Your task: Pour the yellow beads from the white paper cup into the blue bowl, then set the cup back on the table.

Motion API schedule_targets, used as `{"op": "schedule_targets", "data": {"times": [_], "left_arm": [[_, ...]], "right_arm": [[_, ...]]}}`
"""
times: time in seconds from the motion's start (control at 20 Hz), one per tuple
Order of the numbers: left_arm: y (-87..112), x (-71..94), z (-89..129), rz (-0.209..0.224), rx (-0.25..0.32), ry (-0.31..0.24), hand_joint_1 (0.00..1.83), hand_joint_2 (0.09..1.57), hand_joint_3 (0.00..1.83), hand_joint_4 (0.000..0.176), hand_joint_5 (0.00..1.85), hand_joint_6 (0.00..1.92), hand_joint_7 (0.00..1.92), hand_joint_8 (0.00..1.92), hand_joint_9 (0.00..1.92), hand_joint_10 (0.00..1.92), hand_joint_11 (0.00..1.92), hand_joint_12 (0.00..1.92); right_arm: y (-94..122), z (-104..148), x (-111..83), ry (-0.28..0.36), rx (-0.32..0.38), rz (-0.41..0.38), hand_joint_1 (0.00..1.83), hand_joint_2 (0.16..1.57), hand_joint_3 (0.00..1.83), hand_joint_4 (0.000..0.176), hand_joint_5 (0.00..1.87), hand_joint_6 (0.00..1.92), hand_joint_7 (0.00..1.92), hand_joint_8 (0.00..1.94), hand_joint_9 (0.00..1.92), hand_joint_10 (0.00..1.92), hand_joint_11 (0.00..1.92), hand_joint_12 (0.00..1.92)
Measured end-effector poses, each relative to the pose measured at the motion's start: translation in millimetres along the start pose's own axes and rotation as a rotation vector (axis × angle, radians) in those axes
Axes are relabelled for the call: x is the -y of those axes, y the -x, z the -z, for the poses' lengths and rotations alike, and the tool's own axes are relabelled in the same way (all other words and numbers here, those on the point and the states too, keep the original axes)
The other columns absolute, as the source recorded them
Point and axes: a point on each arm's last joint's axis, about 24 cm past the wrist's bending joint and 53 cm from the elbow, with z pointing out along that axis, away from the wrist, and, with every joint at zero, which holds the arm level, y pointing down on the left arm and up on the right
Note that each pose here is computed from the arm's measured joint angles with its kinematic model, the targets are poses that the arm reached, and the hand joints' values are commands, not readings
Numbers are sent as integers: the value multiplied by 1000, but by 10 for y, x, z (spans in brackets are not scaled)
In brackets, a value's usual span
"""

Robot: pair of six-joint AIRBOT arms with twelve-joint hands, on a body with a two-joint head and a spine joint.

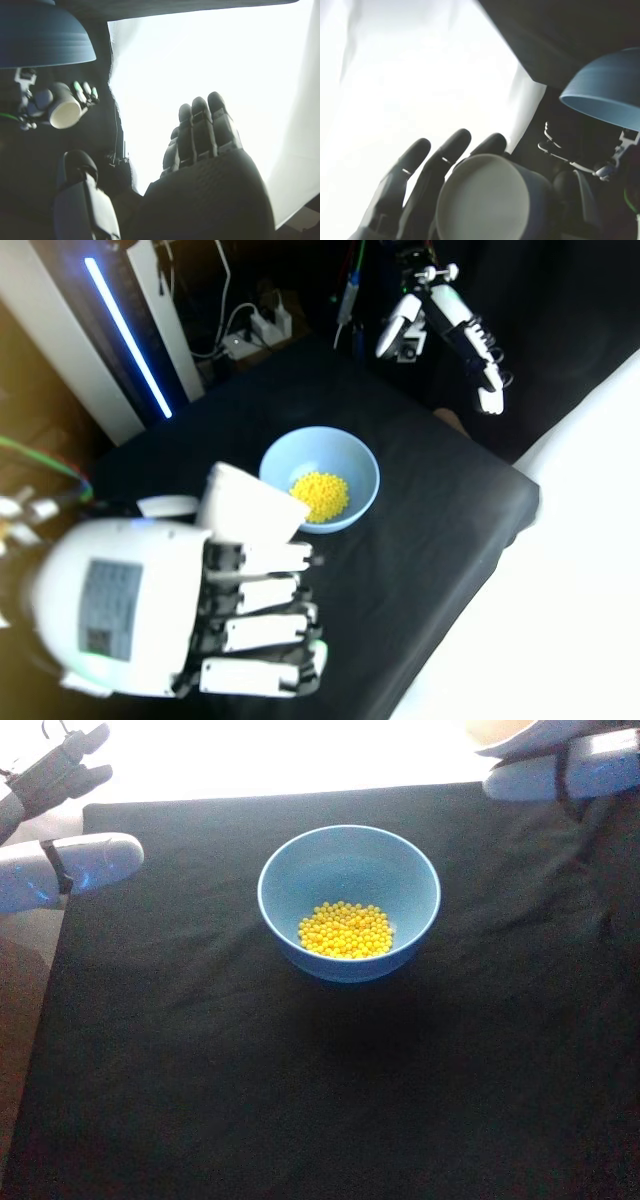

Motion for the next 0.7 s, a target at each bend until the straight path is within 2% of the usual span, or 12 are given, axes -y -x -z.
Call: {"op": "schedule_targets", "data": {"times": [0.05, 0.1, 0.2, 0.25, 0.35, 0.4, 0.45, 0.5, 0.55, 0.6, 0.65, 0.7], "left_arm": [[3, -2, 0, 1, 1, 1, 343, 849, 0, 82, 0, 0, 288, 2, 275, 2, 88, 226], [11, -11, 0, 4, 5, 4, 359, 835, 0, 84, 0, 0, 283, 1, 253, 2, 102, 241], [-3, 1, 3, 7, 3, 1, 363, 829, 0, 89, 0, 0, 285, 2, 251, 2, 107, 245], [-23, 9, 3, 2, -5, -2, 379, 830, 0, 85, 0, 0, 294, 5, 257, 4, 117, 252], [-29, 12, 5, 7, -4, -1, 375, 828, 0, 75, 0, 0, 304, 7, 282, 12, 116, 257], [-28, 10, 5, 8, -3, 0, 381, 826, 0, 78, 0, 0, 304, 6, 283, 11, 111, 257], [-27, 10, 5, 8, -3, 0, 394, 815, 0, 90, 7, 2, 312, 7, 273, 5, 99, 259], [-25, 9, 5, 8, -2, 0, 394, 815, 0, 90, 7, 2, 312, 7, 273, 5, 99, 259], [-24, 11, 5, 8, -1, 0, 401, 813, 0, 82, 6, 2, 316, 8, 279, 8, 97, 261], [-24, 12, 5, 8, -2, -1, 398, 818, 0, 81, 2, 0, 312, 5, 278, 6, 92, 262], [-27, 14, 6, 9, -2, -1, 402, 821, 0, 76, 0, 0, 312, 4, 295, 11, 72, 257], [-27, 14, 6, 9, -2, -1, 402, 821, 0, 76, 0, 0, 312, 4, 295, 11, 72, 257]], "right_arm": [[73, 65, 72, 0, 37, -30, 1002, 1178, 0, 83, 877, 1142, 1208, 145, 693, 614, 126, 1361], [169, 150, 221, -22, 85, -61, 965, 1214, 0, 97, 810, 1244, 1113, 107, 566, 740, 96, 1426], [267, 262, 359, -37, 145, -108, 952, 1229, 1, 96, 782, 1287, 1124, 113, 574, 783, 112, 1494], [304, 312, 391, -30, 173, -126, 1154, 1219, 1, 0, 860, 1093, 765, 1377, 563, 1038, 205, 1710], [360, 387, 429, -5, 224, -169, 1197, 1218, 0, 0, 797, 1061, 826, 1444, 648, 1120, 234, 1614], [359, 406, 463, 0, 234, -194, 1193, 1211, 0, 0, 813, 1050, 832, 1422, 599, 974, 46, 1471], [343, 422, 504, 0, 245, -217, 1180, 1218, 3, 0, 800, 1090, 814, 1429, 540, 796, 8, 1175], [322, 437, 545, 2, 253, -237, 1180, 1218, 3, 0, 800, 1090, 814, 1429, 540, 796, 8, 1175], [300, 463, 596, 0, 264, -261, 1168, 1231, 0, 0, 872, 1096, 692, 1484, 469, 598, 1, 1050], [297, 488, 641, -5, 276, -276, 1162, 1267, 1, 0, 852, 1258, 563, 1486, 439, 400, 0, 1034], [317, 538, 707, -11, 295, -295, 1189, 1242, 2, 0, 754, 1310, 730, 1375, 443, 154, 0, 874], [339, 564, 743, -17, 310, -304, 1189, 1242, 2, 0, 754, 1310, 730, 1375, 443, 154, 0, 874]]}}
